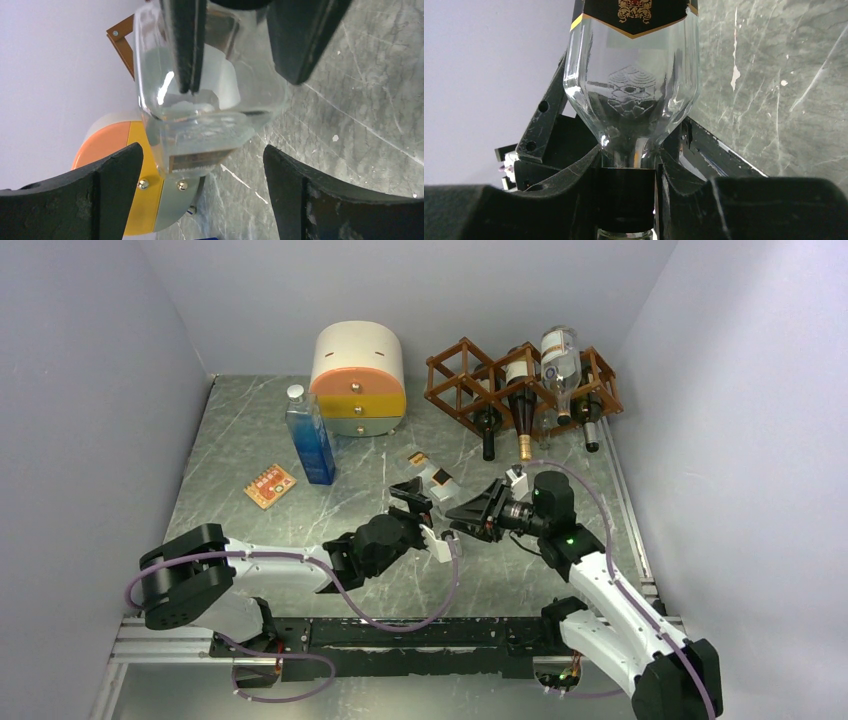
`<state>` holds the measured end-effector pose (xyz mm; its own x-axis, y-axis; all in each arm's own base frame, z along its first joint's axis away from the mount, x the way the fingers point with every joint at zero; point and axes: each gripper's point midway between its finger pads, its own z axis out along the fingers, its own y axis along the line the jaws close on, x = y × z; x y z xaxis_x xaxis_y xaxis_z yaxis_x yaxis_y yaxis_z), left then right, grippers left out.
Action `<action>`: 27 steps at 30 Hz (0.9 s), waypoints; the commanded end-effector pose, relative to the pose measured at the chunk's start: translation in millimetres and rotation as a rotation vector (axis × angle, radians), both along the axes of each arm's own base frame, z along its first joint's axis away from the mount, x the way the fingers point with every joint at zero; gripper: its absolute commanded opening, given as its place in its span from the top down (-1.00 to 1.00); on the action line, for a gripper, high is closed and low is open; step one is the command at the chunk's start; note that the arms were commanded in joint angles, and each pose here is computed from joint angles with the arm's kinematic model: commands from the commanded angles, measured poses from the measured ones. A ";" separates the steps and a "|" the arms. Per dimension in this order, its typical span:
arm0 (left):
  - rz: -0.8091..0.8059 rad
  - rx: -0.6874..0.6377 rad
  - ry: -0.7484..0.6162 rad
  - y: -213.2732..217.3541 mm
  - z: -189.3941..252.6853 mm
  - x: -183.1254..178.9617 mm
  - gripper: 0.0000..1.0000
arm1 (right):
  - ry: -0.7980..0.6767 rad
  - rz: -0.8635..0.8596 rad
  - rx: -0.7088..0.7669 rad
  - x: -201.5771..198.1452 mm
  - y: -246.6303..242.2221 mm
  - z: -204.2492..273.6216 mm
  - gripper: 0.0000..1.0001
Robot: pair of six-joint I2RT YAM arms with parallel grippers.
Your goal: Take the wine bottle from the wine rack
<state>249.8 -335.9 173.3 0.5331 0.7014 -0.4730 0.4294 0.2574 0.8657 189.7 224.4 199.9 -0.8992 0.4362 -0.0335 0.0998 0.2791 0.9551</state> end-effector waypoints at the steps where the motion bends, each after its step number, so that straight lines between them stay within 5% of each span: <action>1: 0.029 -0.058 -0.042 -5.1 22.2 3.7 -0.86 | -0.215 0.082 0.112 -4.1 14.5 50.9 1.00; 18: 0.069 -0.059 -0.105 4.7 35.7 7.4 -0.96 | -0.206 0.176 0.131 -23.0 45.0 56.1 1.00; 20: 0.073 -0.059 -0.109 6.2 37.2 7.5 -0.83 | -0.210 0.176 0.134 -23.1 45.1 57.8 1.00; 23: 0.089 -0.074 -0.127 10.1 43.4 8.5 -0.16 | -0.213 0.176 0.132 -22.9 45.4 58.2 1.00; 27: 0.093 -0.086 -0.139 12.7 48.6 8.2 0.13 | -0.218 0.164 0.098 -20.8 43.6 52.8 1.00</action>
<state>254.0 -328.4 181.1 0.5430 0.7527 -0.3723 0.3385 0.2096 0.9173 167.2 261.5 205.0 -0.9453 0.3260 -0.0049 0.0830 0.2553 0.9633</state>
